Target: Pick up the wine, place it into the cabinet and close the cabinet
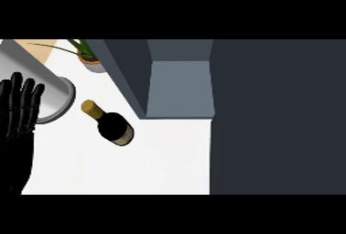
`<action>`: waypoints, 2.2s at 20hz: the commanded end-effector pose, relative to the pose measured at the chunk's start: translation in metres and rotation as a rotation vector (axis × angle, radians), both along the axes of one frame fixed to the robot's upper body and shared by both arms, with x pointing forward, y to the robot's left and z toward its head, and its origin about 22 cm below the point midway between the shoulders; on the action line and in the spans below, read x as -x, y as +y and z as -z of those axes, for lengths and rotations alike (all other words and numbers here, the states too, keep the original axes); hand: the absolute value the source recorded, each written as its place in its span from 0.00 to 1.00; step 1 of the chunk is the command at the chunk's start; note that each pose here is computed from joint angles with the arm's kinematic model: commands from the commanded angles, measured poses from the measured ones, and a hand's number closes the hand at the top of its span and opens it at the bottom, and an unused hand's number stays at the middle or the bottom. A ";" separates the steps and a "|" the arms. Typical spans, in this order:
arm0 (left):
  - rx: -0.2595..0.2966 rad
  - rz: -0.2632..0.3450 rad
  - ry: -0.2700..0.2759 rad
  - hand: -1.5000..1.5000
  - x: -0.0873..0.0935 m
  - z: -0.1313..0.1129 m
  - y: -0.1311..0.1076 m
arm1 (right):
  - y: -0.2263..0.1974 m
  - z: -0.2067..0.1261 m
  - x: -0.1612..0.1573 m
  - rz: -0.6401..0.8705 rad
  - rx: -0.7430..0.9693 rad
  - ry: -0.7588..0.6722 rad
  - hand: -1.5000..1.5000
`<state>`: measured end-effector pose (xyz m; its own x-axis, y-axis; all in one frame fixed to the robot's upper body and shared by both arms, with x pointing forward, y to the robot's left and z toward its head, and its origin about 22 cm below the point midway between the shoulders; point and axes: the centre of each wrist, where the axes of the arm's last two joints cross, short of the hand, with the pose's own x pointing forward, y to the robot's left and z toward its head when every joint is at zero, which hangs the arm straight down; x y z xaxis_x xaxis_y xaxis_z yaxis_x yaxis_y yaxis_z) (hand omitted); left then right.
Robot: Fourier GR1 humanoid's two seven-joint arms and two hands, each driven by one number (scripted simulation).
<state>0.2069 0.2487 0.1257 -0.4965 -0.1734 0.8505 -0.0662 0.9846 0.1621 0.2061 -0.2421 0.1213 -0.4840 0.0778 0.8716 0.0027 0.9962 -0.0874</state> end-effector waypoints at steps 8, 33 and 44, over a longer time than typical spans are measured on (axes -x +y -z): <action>0.189 0.455 0.160 0.00 -0.036 0.006 -0.014 | 0.021 0.003 0.026 -0.229 -0.097 0.105 0.00; 0.230 0.429 0.261 0.00 -0.011 -0.096 -0.006 | 0.048 -0.081 0.108 -0.246 -0.112 0.135 0.00; 0.200 0.369 0.327 0.00 -0.031 -0.055 0.008 | 0.059 -0.079 0.109 -0.228 -0.111 0.142 0.00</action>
